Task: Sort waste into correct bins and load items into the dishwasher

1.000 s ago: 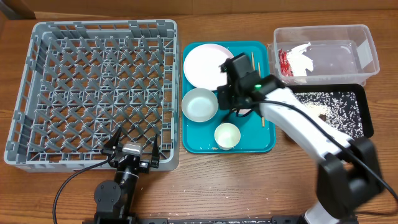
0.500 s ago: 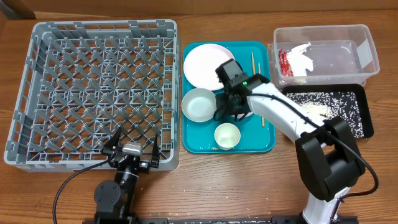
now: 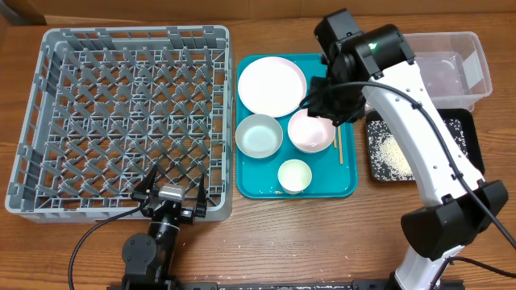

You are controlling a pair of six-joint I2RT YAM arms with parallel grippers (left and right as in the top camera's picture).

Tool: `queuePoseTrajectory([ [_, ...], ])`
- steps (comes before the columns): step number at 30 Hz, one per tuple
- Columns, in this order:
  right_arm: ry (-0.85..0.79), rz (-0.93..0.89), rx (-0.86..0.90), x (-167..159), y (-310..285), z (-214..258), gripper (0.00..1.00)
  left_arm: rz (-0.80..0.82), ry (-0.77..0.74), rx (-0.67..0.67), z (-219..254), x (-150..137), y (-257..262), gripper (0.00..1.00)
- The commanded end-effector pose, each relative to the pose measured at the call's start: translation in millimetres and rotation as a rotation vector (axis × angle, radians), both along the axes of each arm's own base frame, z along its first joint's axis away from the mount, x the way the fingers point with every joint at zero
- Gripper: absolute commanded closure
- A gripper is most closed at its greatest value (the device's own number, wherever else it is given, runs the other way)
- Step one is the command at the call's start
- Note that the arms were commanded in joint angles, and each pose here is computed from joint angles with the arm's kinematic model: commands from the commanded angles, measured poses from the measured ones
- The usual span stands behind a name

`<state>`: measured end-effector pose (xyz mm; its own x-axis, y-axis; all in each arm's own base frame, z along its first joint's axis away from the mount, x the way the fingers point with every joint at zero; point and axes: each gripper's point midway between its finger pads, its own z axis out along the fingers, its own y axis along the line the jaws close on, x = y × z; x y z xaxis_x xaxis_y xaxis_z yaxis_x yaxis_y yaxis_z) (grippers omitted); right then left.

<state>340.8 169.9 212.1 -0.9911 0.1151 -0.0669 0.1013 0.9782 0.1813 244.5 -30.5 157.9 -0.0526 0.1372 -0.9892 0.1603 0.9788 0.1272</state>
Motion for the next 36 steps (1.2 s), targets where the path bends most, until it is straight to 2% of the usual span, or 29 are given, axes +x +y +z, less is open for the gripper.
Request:
queuePoseTrajectory([
  [1,0.073,-0.034,-0.017,-14,-3,-14,0.53,-0.001,-0.005,0.015,-1,0,0,0.0],
  [9,0.209,0.025,-0.035,-47,13,-59,0.55,0.001,-0.005,0.015,-1,0,0,0.0],
  [11,0.221,0.043,-0.04,-53,18,-64,0.55,0.048,-0.002,0.019,-1,1,8,0.0],
  [19,0.218,0.098,-0.093,-64,26,-72,0.56,0.044,0.0,0.011,-1,1,8,0.0],
  [21,0.236,0.103,-0.103,-68,24,-82,0.57,0.046,0.005,-0.06,0,1,7,0.0],
  [24,0.263,0.119,-0.117,-75,20,-103,0.59,0.058,0.014,-0.288,14,-1,7,0.0],
  [26,0.269,0.119,-0.121,-77,18,-111,0.59,0.058,-0.002,-0.346,32,-5,7,0.0],
  [30,0.269,0.121,-0.146,-78,13,-123,0.6,0.057,-0.012,-0.368,71,-16,8,0.0],
  [33,0.267,0.121,-0.154,-79,11,-132,0.61,0.067,0.037,-0.431,89,-21,8,0.0],
  [35,0.266,0.121,-0.153,-80,10,-142,0.71,0.046,0.137,-0.469,103,-19,0,0.0],
  [36,0.267,0.121,-0.154,-81,10,-144,0.73,0.028,0.165,-0.469,106,-16,-4,0.0],
])
